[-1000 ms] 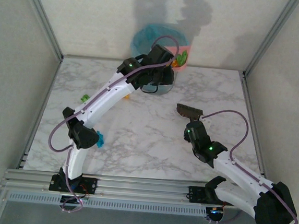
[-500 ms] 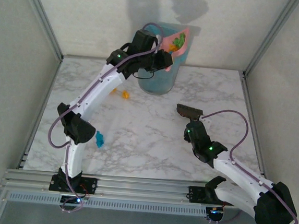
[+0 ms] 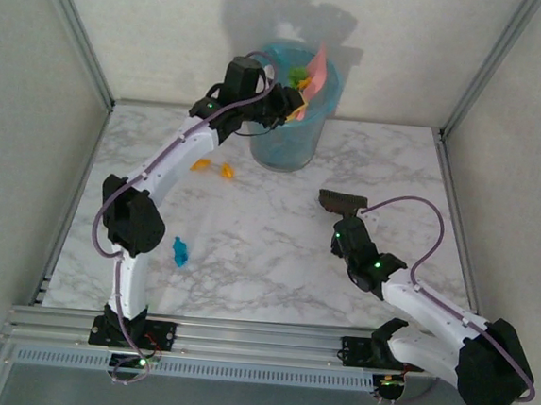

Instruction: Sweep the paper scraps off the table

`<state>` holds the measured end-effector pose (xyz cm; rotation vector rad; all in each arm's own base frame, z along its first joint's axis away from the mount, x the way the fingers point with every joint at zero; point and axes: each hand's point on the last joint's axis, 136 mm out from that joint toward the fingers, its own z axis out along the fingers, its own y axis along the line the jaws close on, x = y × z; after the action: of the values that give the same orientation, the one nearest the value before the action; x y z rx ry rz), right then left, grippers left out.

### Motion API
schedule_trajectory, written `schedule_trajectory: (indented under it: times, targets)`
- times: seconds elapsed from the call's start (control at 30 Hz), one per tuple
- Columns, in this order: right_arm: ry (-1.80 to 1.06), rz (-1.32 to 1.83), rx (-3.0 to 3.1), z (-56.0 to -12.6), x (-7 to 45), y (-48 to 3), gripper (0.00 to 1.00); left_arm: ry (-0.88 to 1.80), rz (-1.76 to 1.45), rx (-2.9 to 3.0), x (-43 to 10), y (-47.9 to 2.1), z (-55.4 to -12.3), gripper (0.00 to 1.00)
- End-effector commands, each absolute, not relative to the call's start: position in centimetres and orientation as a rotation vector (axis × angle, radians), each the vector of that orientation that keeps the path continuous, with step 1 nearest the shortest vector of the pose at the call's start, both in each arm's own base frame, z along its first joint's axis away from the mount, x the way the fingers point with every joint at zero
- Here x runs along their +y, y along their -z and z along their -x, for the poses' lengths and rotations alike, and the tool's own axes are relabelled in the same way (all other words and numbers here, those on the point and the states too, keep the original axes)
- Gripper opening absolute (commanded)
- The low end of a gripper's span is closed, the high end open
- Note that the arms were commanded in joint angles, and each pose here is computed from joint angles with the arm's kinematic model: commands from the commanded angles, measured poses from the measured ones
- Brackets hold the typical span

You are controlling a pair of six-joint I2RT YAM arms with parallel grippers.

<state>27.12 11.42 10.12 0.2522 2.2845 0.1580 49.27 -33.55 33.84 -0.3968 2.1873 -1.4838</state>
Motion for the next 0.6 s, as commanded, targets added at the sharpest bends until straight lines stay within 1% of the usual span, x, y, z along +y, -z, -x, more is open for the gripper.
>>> schedule_trajectory:
  times: [0.0,0.33,0.47,0.57]
  targets:
    - [-0.162,-0.255,2.265,-27.7,11.6,-11.1,0.00,1.649,0.332,2.013,-32.7,-39.9,-48.7,0.00]
    - [-0.155,-0.246,2.275,-27.8,11.7,-10.8,0.00,1.815,0.349,1.886,-31.8,-40.7,-48.9,0.00]
    - [-0.156,-0.242,2.276,-27.8,11.8,-10.8,0.00,1.878,0.373,1.814,-31.2,-41.1,-48.6,0.00]
    - [-0.155,-0.242,2.278,-27.8,11.8,-10.8,0.00,1.976,0.379,1.689,-30.5,-42.6,-47.4,0.00]
